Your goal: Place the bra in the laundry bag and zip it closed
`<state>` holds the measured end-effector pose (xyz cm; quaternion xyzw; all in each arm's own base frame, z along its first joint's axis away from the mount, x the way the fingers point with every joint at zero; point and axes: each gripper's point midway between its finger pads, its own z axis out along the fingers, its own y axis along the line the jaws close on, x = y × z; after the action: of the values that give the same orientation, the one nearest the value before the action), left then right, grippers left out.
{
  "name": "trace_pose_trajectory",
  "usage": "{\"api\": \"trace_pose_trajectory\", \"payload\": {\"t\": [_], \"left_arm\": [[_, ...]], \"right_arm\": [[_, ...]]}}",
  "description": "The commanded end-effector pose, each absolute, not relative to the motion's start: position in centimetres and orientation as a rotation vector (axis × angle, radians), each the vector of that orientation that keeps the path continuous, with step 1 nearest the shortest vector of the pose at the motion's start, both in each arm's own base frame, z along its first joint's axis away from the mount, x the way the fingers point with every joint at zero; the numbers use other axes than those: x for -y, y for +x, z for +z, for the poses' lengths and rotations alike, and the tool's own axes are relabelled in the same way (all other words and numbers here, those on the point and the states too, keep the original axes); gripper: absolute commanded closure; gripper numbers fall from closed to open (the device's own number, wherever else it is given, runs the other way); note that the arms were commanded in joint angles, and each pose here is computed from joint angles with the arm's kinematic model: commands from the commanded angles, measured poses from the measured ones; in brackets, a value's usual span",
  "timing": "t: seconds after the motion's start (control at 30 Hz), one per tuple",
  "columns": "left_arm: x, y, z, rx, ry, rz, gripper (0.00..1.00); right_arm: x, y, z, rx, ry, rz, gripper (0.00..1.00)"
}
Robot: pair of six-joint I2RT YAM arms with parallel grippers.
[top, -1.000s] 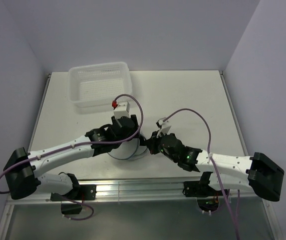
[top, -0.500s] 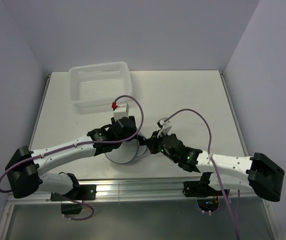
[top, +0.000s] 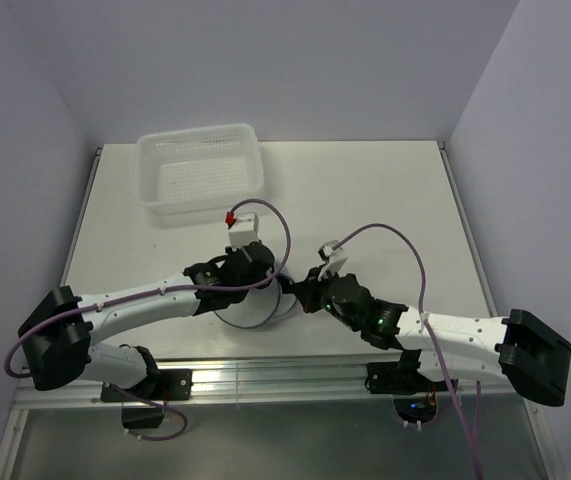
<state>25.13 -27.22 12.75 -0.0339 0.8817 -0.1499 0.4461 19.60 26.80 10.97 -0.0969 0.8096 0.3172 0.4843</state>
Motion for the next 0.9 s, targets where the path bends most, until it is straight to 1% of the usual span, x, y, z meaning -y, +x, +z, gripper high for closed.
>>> {"api": "trace_pose_trajectory", "payload": {"t": [0.0, 0.03, 0.07, 0.13, 0.17, 0.2, 0.23, 0.33, 0.4, 0.43, 0.5, 0.53, 0.57, 0.63, 0.7, 0.73, 0.8, 0.83, 0.87], "left_arm": [[27.8, 26.0, 16.5, -2.059, -0.146, -0.484, 1.00], [28.0, 25.7, 16.6, -2.063, -0.144, -0.515, 1.00], [28.0, 25.4, 17.4, -2.048, -0.151, -0.551, 1.00], [28.1, 25.1, 18.1, -2.033, -0.166, -0.604, 1.00], [28.3, 24.7, 19.1, -2.020, -0.167, -0.655, 1.00], [28.3, 24.6, 19.5, -2.010, -0.173, -0.680, 1.00], [28.3, 24.3, 19.9, -2.000, -0.178, -0.712, 1.00], [28.3, 23.9, 20.0, -1.997, -0.174, -0.747, 1.00], [28.4, 23.8, 20.1, -1.997, -0.163, -0.751, 1.00], [28.5, 23.8, 20.1, -1.996, -0.154, -0.751, 1.00], [28.6, 23.9, 20.4, -1.988, -0.138, -0.749, 1.00], [28.7, 24.0, 20.3, -1.990, -0.130, -0.745, 1.00], [28.6, 24.0, 20.3, -1.990, -0.125, -0.738, 1.00], [28.6, 24.1, 20.2, -1.992, -0.122, -0.738, 1.00], [28.5, 24.2, 20.2, -1.990, -0.122, -0.751, 1.00], [28.5, 24.4, 20.1, -1.994, -0.121, -0.753, 1.00], [28.5, 24.7, 20.0, -1.999, -0.115, -0.767, 1.00], [28.6, 24.8, 20.0, -2.000, -0.110, -0.769, 1.00], [28.7, 24.9, 20.1, -1.997, -0.106, -0.771, 1.00]], "right_arm": [[-26.8, 19.4, 11.6, -1.950, -0.210, 0.800, 1.00], [-26.7, 19.4, 11.5, -1.960, -0.210, 0.794, 1.00], [-26.6, 19.2, 11.3, -1.975, -0.212, 0.790, 0.97], [-26.9, 19.1, 12.1, -1.972, -0.231, 0.798, 0.85], [-26.6, 18.9, 12.0, -1.994, -0.259, 0.775, 0.74], [-27.1, 18.8, 13.3, -1.982, -0.280, 0.798, 0.62], [-26.8, 18.4, 13.1, -2.005, -0.333, 0.770, 0.46], [-27.5, 17.6, 16.7, -1.959, -0.424, 0.829, 0.28], [-27.8, 16.9, 18.7, -1.939, -0.482, 0.870, 0.28], [-28.0, 16.8, 19.4, -1.930, -0.495, 0.885, 0.35], [-28.3, 17.1, 20.8, -1.910, -0.526, 0.939, 0.43], [-28.0, 18.5, 21.2, -1.901, -0.494, 0.953, 0.57], [-27.9, 19.0, 21.2, -1.912, -0.490, 0.976, 0.63], [-28.5, 19.5, 22.1, -1.895, -0.513, 1.051, 0.71], [-28.8, 21.5, 21.8, -1.914, -0.496, 1.025, 0.78], [-29.0, 21.7, 21.4, -1.914, -0.528, 1.016, 0.85], [-29.1, 23.0, 20.5, -1.924, -0.518, 1.015, 0.94], [-29.6, 22.9, 20.6, -1.900, -0.557, 1.062, 0.95], [-29.5, 23.0, 20.2, -1.899, -0.562, 1.075, 0.93]]}}
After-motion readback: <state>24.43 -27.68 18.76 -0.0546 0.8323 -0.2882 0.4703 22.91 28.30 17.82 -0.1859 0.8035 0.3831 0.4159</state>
